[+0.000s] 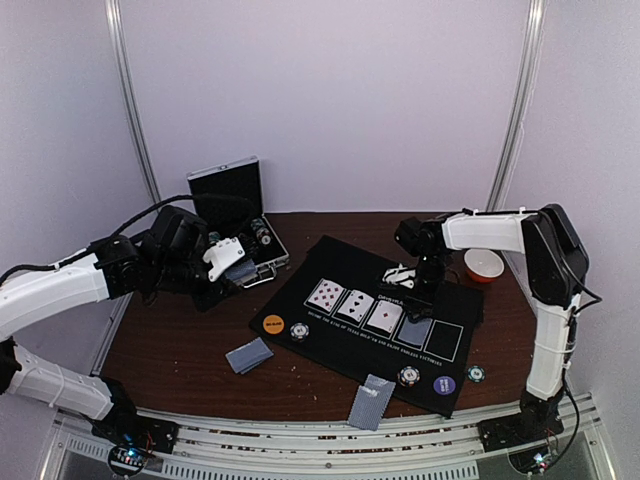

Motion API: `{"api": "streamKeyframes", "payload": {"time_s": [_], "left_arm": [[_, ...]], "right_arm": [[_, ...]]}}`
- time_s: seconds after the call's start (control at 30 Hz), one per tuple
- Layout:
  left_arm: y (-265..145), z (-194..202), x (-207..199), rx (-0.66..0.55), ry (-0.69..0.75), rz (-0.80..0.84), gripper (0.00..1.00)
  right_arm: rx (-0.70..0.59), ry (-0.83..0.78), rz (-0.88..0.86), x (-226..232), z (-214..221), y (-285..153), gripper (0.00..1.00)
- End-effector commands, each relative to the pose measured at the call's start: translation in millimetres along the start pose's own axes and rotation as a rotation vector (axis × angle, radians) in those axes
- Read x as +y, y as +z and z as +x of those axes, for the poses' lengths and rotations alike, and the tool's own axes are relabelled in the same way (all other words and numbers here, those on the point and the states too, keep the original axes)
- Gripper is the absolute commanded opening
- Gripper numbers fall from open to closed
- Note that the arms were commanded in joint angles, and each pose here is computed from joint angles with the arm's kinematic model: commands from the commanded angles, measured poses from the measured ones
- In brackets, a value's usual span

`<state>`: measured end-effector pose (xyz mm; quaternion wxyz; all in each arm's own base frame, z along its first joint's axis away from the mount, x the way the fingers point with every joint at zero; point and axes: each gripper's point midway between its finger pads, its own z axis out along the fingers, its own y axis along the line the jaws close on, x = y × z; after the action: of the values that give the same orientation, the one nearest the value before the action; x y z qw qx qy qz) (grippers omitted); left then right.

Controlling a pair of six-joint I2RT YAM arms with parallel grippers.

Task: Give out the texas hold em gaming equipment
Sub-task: Place the poker card in the community card area, then pick up the poker card from the face-down deck piles.

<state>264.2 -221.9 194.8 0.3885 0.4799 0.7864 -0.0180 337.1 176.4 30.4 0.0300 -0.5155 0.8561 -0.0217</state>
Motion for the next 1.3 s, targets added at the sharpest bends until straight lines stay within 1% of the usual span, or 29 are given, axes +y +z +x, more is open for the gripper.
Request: {"api": "streamKeyframes", "payload": {"time_s": [0.0,0.03,0.07,0.1,0.17,0.2,0.23,0.27,0.3,0.37,0.47,0.53,0.7,0.87,1.0,1.07,1.27], "left_arm": [[-5,-14,5,-0.056,-0.002,-0.019,0.36],[-5,-15,5,-0.059,-0.001,-0.019,0.36],[-4,-16,5,-0.06,-0.001,-0.018,0.36],[-4,-17,5,-0.059,-0.001,-0.017,0.36],[-5,-20,6,-0.065,-0.001,-0.017,0.36],[-5,-21,6,-0.068,-0.001,-0.016,0.36],[-5,-22,6,-0.07,-0.001,-0.014,0.36],[-6,-24,7,-0.073,-0.002,-0.014,0.36],[-5,-25,7,-0.075,-0.001,-0.013,0.36],[-5,-27,8,-0.075,-0.002,-0.013,0.36],[-6,-28,8,-0.072,-0.001,-0.013,0.36],[-6,-28,9,-0.072,-0.002,-0.014,0.36],[-4,-28,8,-0.068,-0.001,-0.01,0.36],[-4,-27,8,-0.065,-0.001,-0.012,0.36],[-3,-25,7,-0.061,0.005,-0.012,0.36],[-2,-24,7,-0.058,0.006,-0.012,0.36],[-4,-24,9,-0.062,0.008,-0.019,0.36]], "right_arm": [[-0.435,0.165,0.227,-49,-65,-109,1.0],[-0.59,0.216,0.22,-49,-83,-138,1.0],[-0.778,0.272,0.171,-43,-102,-177,1.0],[-0.934,0.307,0.076,-32,-118,-205,1.0],[-1.259,0.322,-0.22,0,-148,-264,1.0],[-1.374,0.353,-0.382,15,-156,-285,1.0],[-1.454,0.384,-0.511,26,-162,-299,1.0],[-1.498,0.401,-0.605,37,-169,-307,1.0],[-1.496,0.409,-0.673,48,-178,-307,1.0],[-1.441,0.405,-0.737,72,-201,-297,0.97],[-1.335,0.339,-0.808,118,-235,-281,0.94],[-1.313,0.287,-0.843,139,-251,-280,0.94],[-1.238,0.241,-0.92,171,-278,-259,0.92],[-1.196,0.243,-0.958,184,-292,-240,0.9],[-1.178,0.251,-0.972,185,-304,-232,0.84],[-1.165,0.245,-0.963,186,-309,-229,0.82],[-1.085,0.197,-0.9,191,-318,-209,0.82]]}}
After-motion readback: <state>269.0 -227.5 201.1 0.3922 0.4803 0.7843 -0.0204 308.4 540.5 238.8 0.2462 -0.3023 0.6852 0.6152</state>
